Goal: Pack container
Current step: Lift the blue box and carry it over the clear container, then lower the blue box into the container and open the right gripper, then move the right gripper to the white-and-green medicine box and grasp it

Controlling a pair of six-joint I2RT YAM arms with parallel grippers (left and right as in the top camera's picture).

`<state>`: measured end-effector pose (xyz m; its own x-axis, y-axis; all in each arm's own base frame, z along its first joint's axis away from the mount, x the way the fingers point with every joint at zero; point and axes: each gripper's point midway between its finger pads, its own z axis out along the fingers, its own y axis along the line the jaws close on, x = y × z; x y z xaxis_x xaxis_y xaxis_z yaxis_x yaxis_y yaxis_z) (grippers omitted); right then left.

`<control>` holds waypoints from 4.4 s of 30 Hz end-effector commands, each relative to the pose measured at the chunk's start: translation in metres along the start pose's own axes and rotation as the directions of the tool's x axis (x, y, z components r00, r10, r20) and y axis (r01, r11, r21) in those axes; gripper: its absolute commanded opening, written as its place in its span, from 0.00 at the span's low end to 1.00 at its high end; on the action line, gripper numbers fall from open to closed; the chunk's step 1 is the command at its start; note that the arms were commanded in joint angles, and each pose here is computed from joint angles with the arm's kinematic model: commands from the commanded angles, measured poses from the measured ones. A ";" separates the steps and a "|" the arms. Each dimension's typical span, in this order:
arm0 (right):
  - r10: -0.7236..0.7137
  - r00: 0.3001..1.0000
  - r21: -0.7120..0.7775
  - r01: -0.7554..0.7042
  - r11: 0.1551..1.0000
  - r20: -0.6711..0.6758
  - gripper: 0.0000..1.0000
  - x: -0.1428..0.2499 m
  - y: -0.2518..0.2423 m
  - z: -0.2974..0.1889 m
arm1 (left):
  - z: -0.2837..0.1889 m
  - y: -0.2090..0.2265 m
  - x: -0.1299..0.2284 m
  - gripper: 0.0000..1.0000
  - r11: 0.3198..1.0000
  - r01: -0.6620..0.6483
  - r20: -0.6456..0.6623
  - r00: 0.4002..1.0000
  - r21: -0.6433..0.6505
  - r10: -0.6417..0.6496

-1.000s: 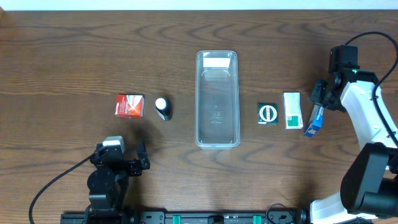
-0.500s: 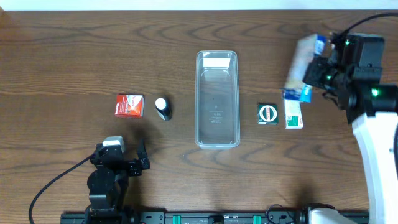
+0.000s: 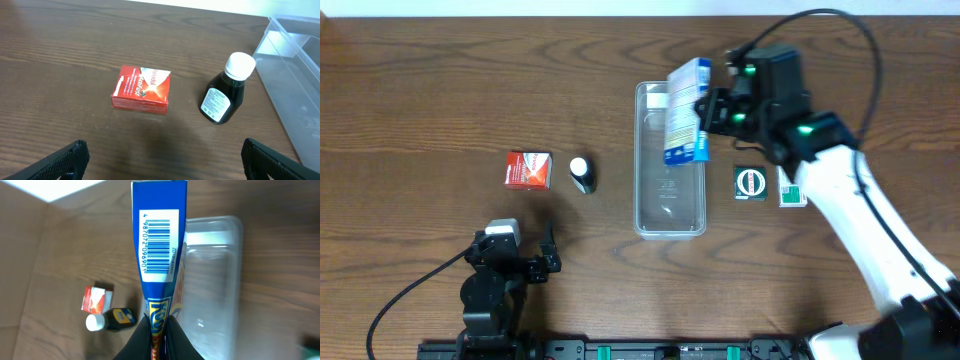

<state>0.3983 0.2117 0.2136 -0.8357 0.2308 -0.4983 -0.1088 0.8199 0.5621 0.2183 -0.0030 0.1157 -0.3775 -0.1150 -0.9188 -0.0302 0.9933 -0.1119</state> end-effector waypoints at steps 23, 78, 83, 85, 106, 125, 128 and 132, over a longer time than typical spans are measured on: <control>0.139 0.982 0.002 -0.140 0.990 -0.129 0.16 0.034 -0.023 0.106 | 0.003 -0.001 0.007 0.98 1.000 0.000 -0.014 1.000 0.008 0.000; -0.161 0.967 0.086 0.180 0.980 -0.198 0.01 0.062 -0.042 0.120 | 0.003 -0.001 0.007 0.98 1.000 0.000 -0.014 1.000 0.008 0.000; -0.127 0.972 0.161 0.160 0.974 -0.200 0.01 0.053 -0.060 0.096 | 0.003 -0.001 0.007 0.98 1.000 0.000 -0.014 1.000 0.008 0.000; -0.122 0.970 0.198 0.164 0.966 -0.209 0.01 0.053 -0.068 0.088 | 0.003 -0.001 0.007 0.98 1.000 0.000 -0.014 1.000 0.008 0.000; -0.219 0.970 0.213 0.238 0.948 -0.108 0.06 0.024 -0.046 0.037 | 0.003 -0.001 0.007 0.98 1.000 0.000 -0.014 1.000 0.008 0.000; 0.108 0.961 0.508 0.036 0.861 -0.253 0.97 0.046 -0.185 -0.018 | 0.003 -0.001 0.007 0.98 1.000 0.000 -0.014 1.000 0.008 0.000; 0.114 0.957 0.512 0.041 0.858 -0.267 0.97 0.051 -0.188 -0.018 | 0.003 -0.001 0.007 0.98 1.000 0.000 -0.014 1.000 0.008 0.000; 0.121 0.951 0.567 0.065 0.822 -0.284 0.96 0.063 -0.198 -0.020 | 0.003 -0.001 0.007 0.98 1.000 0.000 -0.014 1.000 0.008 0.000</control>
<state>0.3640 0.0639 0.0979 -0.9544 0.1797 -0.2385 0.1504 0.9792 0.1359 0.2183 -0.0030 0.1157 -0.3775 -0.1150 -0.9188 -0.0302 0.9933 -0.1119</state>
